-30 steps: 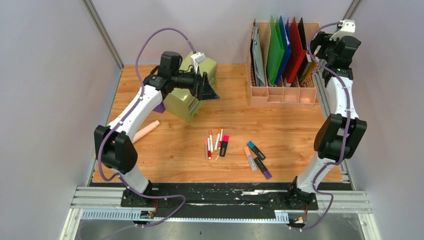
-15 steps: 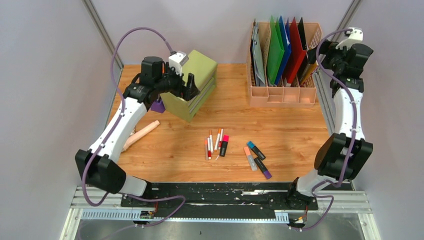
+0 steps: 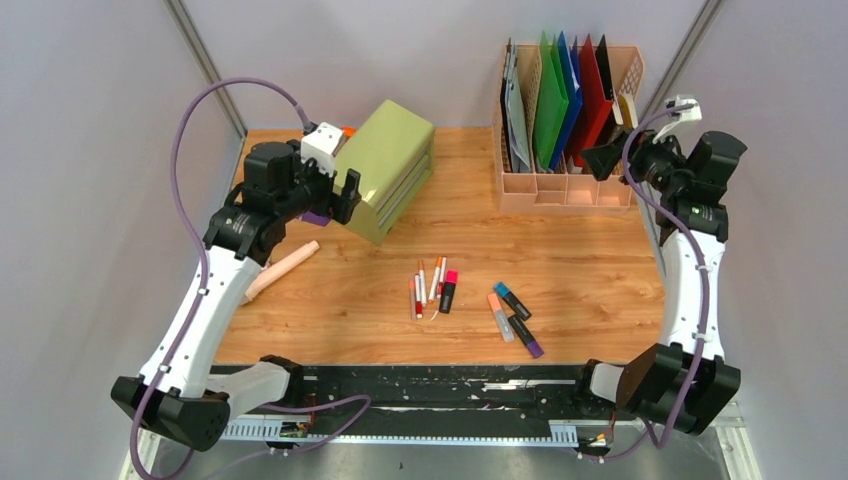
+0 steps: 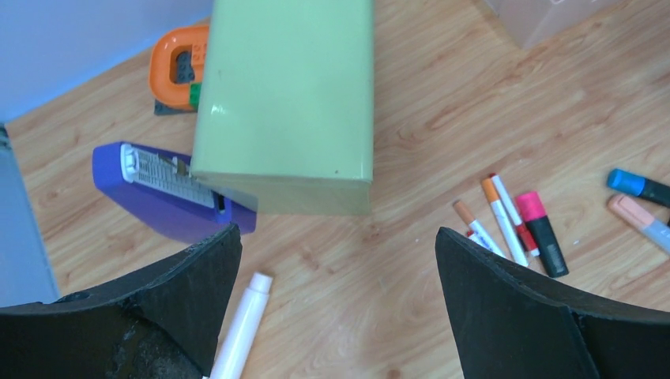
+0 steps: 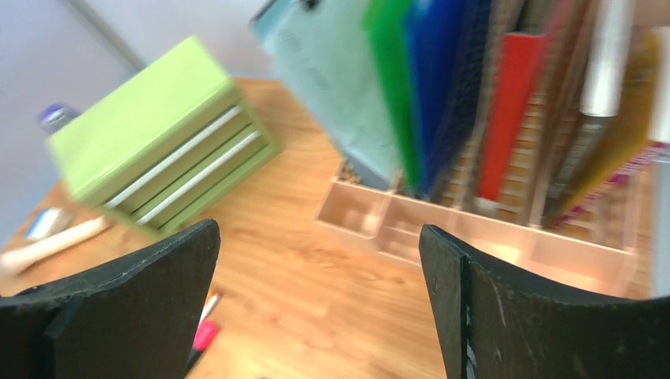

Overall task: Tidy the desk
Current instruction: Open the drawer in the storage box.

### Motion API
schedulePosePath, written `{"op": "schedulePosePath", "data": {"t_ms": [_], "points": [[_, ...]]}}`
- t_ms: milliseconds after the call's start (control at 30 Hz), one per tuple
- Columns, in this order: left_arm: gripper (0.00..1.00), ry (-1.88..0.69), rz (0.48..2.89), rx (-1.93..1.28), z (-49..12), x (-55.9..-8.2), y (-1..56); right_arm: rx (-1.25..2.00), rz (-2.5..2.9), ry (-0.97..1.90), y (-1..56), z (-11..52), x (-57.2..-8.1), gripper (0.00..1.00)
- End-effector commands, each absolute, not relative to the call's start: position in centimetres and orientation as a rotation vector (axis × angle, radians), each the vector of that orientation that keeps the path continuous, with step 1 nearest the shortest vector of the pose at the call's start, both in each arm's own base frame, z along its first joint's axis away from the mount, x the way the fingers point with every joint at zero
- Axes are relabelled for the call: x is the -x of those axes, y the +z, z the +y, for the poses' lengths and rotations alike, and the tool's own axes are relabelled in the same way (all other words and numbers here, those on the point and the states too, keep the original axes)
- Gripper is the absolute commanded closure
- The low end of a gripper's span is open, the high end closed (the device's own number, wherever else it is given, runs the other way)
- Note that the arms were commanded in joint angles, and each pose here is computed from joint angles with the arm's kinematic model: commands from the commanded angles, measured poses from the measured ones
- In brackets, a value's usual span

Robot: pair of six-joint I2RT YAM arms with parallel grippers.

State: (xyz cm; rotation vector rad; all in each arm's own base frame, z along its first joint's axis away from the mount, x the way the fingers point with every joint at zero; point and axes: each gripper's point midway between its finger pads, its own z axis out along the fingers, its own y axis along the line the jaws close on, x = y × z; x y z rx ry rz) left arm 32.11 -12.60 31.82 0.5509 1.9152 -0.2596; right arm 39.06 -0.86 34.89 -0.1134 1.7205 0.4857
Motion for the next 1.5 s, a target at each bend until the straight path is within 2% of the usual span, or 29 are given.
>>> {"op": "schedulePosePath", "data": {"t_ms": [0,200,433,733,1000,1067,1467], "points": [[0.00,-0.164,2.008,-0.573,-10.8,-31.0,30.6,0.281,1.764,0.856,34.2,4.7,-34.8,0.00],[0.00,-0.063,1.980,-0.558,-10.0,-33.5,32.2,0.370,1.780,0.904,31.7,7.5,-32.1,0.00],[0.00,0.087,1.952,-0.428,-9.6,-41.0,34.0,0.480,1.784,0.885,28.5,10.1,-30.2,0.00],[0.00,0.144,1.972,-0.295,-10.6,-50.5,32.4,0.511,1.756,0.889,26.3,10.8,-29.2,0.00],[0.00,0.019,1.920,-0.166,-12.8,-56.3,32.3,0.483,1.785,0.869,24.4,10.5,-29.3,0.00],[0.00,-0.005,1.930,-0.143,-13.4,-57.8,30.5,0.499,1.786,0.852,23.9,10.4,-29.5,0.00],[0.00,-0.218,1.840,-0.060,-17.6,-63.4,29.3,0.481,1.836,0.847,22.1,10.0,-30.4,0.00]]}}
